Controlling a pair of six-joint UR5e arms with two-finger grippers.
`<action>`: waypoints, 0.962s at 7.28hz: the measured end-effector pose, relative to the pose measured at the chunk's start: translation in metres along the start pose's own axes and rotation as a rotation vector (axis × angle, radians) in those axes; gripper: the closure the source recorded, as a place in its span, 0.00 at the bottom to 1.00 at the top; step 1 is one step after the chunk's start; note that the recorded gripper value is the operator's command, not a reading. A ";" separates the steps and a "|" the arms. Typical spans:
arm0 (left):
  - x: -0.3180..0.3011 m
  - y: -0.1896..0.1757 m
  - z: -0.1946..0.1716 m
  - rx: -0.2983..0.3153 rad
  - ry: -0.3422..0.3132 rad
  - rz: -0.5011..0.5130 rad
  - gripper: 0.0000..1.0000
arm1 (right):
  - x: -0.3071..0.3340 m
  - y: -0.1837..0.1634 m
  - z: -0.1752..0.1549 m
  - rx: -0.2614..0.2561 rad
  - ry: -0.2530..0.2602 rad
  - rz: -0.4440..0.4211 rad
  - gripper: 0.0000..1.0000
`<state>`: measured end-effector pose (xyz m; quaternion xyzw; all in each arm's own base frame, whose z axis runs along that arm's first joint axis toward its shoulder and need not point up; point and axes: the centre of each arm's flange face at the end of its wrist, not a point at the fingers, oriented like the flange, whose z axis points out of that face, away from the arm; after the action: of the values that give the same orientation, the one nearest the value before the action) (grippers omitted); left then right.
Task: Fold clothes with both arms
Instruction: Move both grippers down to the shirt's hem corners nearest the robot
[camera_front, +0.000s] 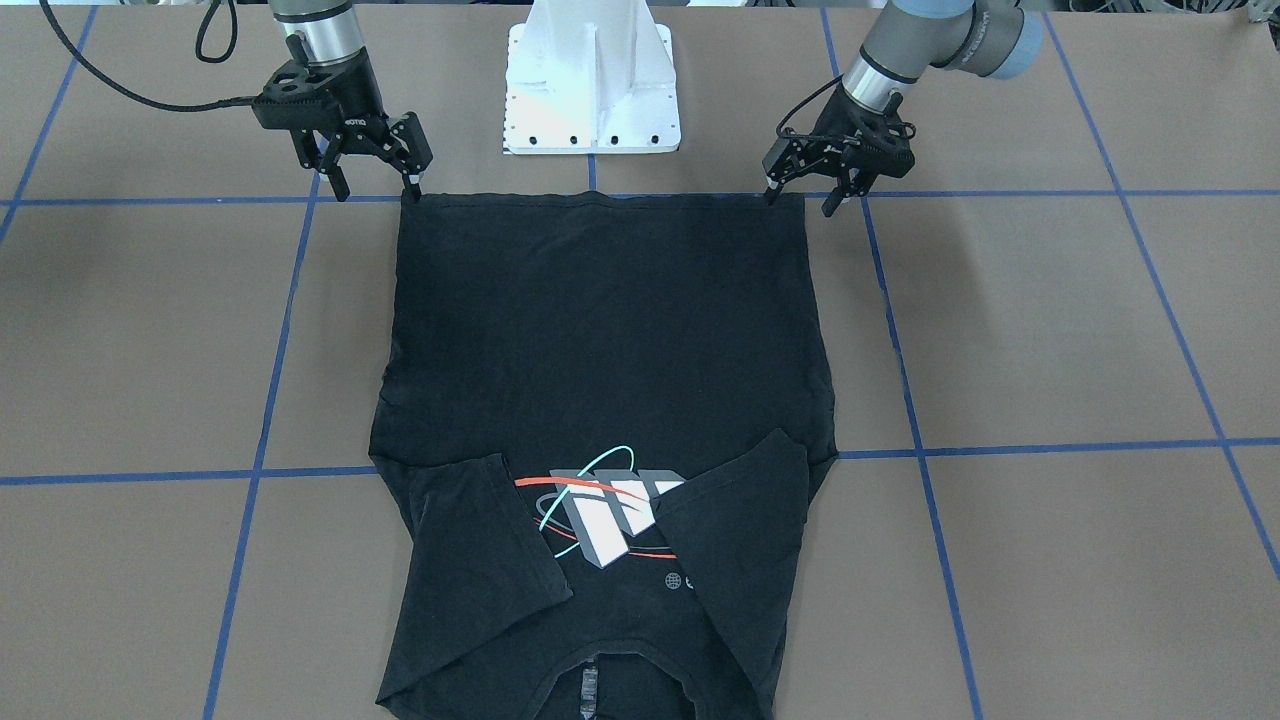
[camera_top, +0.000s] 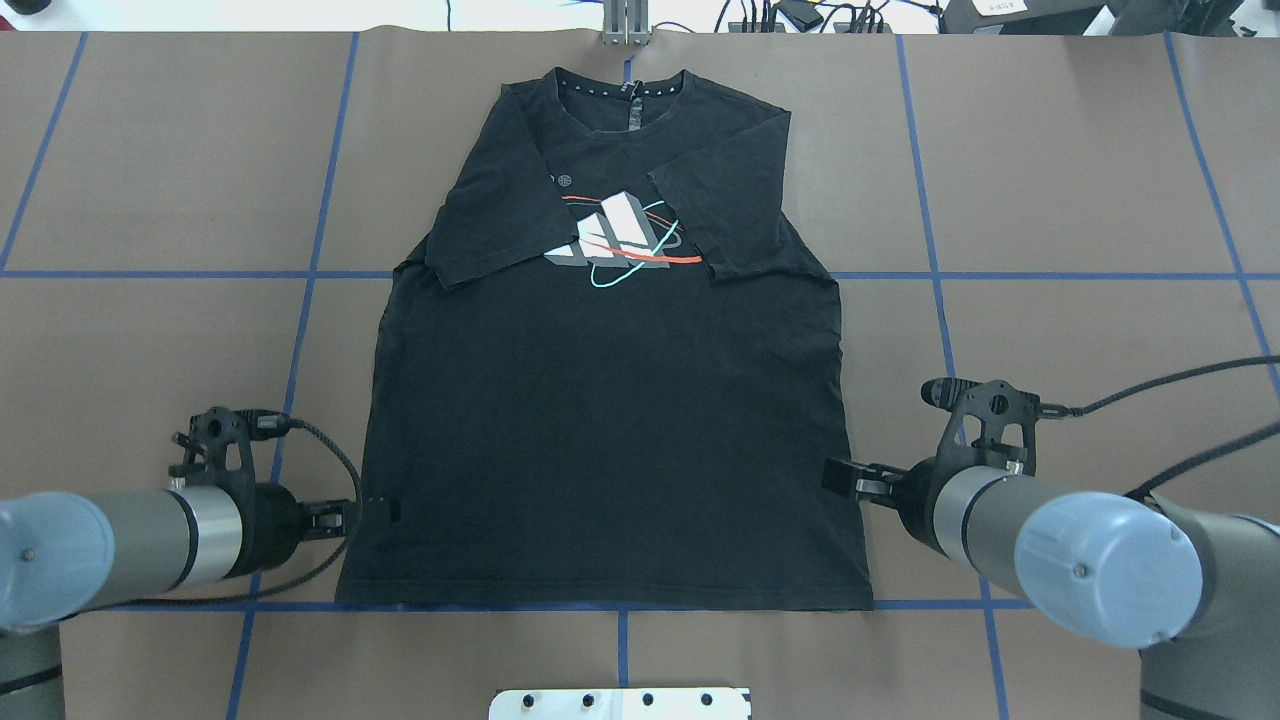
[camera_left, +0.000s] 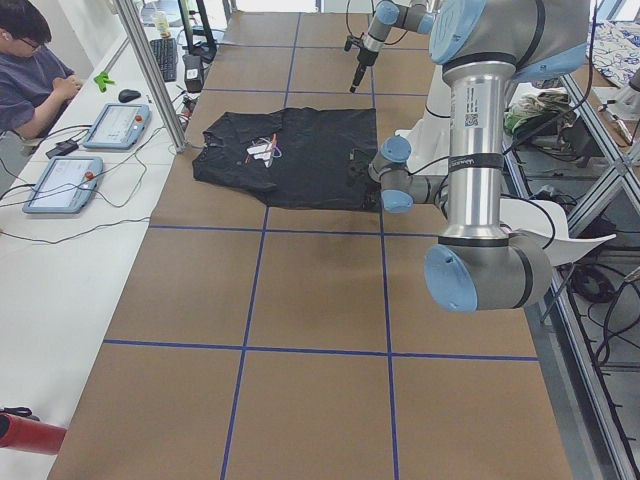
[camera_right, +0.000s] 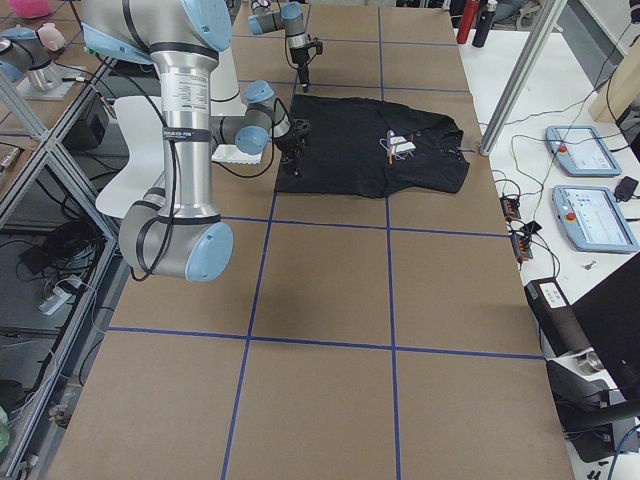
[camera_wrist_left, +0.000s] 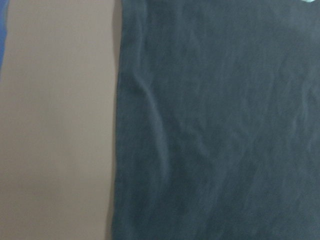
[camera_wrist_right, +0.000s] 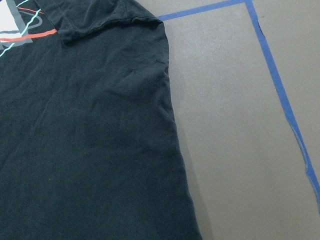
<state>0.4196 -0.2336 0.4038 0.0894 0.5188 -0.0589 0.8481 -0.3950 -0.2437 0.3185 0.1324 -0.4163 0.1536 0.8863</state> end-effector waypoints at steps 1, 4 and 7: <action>-0.004 0.014 0.004 -0.018 -0.013 -0.002 0.01 | 0.001 0.002 -0.002 0.001 -0.001 0.000 0.00; -0.003 0.037 0.011 -0.046 -0.020 0.005 0.33 | 0.001 0.002 -0.003 0.002 -0.003 0.000 0.00; -0.007 0.040 0.014 -0.052 -0.031 0.009 0.33 | 0.001 0.003 -0.003 0.002 -0.003 0.000 0.00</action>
<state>0.4361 -0.1969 0.4198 0.0686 0.5067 -0.0431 0.8583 -0.3930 -0.2399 0.3179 0.1332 -0.4174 0.1537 0.8856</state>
